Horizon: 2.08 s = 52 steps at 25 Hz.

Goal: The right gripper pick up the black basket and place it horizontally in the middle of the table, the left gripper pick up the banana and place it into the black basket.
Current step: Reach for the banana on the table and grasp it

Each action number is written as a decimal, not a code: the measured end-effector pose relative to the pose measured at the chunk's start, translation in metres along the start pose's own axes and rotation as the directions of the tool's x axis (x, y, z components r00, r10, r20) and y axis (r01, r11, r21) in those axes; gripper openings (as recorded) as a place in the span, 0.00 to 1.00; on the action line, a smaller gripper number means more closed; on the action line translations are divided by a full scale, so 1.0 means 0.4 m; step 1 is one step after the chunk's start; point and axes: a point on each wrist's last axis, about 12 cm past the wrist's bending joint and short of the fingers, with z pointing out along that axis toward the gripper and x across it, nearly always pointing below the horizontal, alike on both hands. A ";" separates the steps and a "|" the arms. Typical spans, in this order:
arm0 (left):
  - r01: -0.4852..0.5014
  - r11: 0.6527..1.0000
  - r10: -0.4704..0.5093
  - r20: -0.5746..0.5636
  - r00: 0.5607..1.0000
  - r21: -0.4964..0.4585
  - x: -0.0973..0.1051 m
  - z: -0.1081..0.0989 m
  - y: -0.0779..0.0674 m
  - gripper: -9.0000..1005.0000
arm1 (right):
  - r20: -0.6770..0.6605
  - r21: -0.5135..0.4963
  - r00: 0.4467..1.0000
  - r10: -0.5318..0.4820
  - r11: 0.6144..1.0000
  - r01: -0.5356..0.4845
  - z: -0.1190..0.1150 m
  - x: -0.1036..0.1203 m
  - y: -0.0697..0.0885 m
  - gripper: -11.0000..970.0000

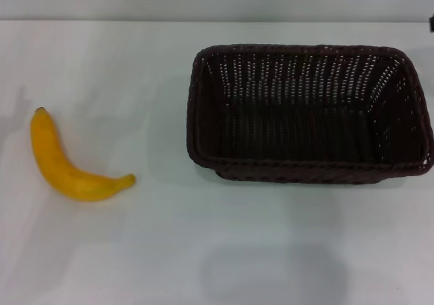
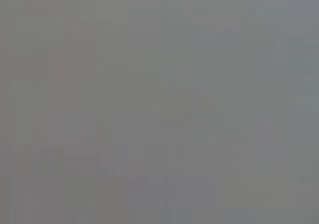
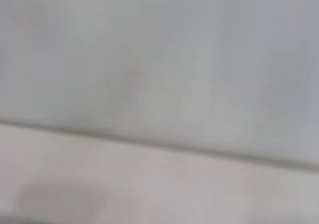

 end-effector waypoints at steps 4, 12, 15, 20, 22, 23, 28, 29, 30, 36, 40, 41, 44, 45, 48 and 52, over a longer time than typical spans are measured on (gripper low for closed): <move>0.140 0.989 -0.138 -0.040 0.990 0.046 -0.028 -0.004 0.046 0.86 | 0.217 -0.015 0.974 -0.067 0.997 0.072 0.005 0.039 -0.059 0.84; 0.386 0.921 -0.335 -0.400 0.853 0.053 -0.105 0.073 0.123 0.86 | 0.533 0.029 0.839 -0.111 0.993 0.113 0.022 0.168 -0.180 0.84; 0.427 0.904 -0.339 -0.554 0.760 0.031 -0.135 0.121 0.124 0.86 | 0.576 0.021 0.815 -0.062 0.998 0.062 0.050 0.229 -0.220 0.84; 0.416 0.905 -0.325 -0.769 0.550 -0.085 -0.174 0.203 0.128 0.86 | 0.597 0.052 0.800 -0.065 0.998 0.043 0.076 0.315 -0.258 0.84; 0.387 0.910 -0.325 -0.837 0.439 -0.150 -0.182 0.232 0.130 0.86 | 0.606 0.069 0.791 -0.081 0.996 0.049 0.080 0.340 -0.265 0.84; 0.369 0.912 -0.322 -0.869 0.376 -0.178 -0.188 0.248 0.132 0.86 | 0.622 0.074 0.779 -0.081 0.996 0.045 0.081 0.359 -0.269 0.84; 0.292 0.933 -0.264 -0.951 0.159 -0.211 -0.231 0.322 0.119 0.85 | 0.728 0.127 0.680 -0.087 0.992 -0.010 0.078 0.438 -0.281 0.84; 0.271 0.939 -0.251 -0.960 0.121 -0.211 -0.241 0.337 0.114 0.85 | 0.751 0.149 0.653 -0.095 0.988 -0.027 0.076 0.454 -0.282 0.84; 0.251 0.945 -0.241 -0.966 0.091 -0.212 -0.250 0.350 0.110 0.85 | 0.770 0.167 0.629 -0.106 0.985 -0.039 0.074 0.464 -0.281 0.84; 0.099 0.969 -0.217 -0.971 -0.098 -0.227 -0.266 0.382 0.094 0.85 | 0.790 0.251 0.580 -0.198 0.968 -0.011 0.086 0.458 -0.264 0.84; 0.053 0.975 -0.198 -0.957 -0.214 -0.214 -0.222 0.402 0.058 0.85 | 0.787 0.262 0.580 -0.210 0.965 -0.005 0.096 0.452 -0.258 0.84; 0.050 0.977 -0.193 -0.954 -0.228 -0.209 -0.211 0.409 0.046 0.85 | 0.784 0.271 0.581 -0.218 0.963 -0.004 0.096 0.453 -0.258 0.84; 0.038 0.974 -0.207 -0.947 -0.244 -0.223 -0.170 0.408 0.026 0.85 | 0.774 0.291 0.585 -0.243 0.957 0.013 0.108 0.454 -0.249 0.84; 0.042 0.972 -0.213 -0.947 -0.241 -0.229 -0.157 0.406 0.019 0.85 | 0.771 0.295 0.587 -0.249 0.955 0.018 0.113 0.452 -0.246 0.84; 0.057 0.964 -0.237 -0.939 -0.248 -0.259 -0.115 0.392 0.005 0.85 | 0.762 0.309 0.590 -0.266 0.951 0.029 0.119 0.449 -0.242 0.84; 0.050 0.956 -0.263 -0.924 -0.276 -0.288 -0.080 0.371 0.000 0.85 | 0.764 0.312 0.585 -0.271 0.950 0.033 0.121 0.445 -0.239 0.84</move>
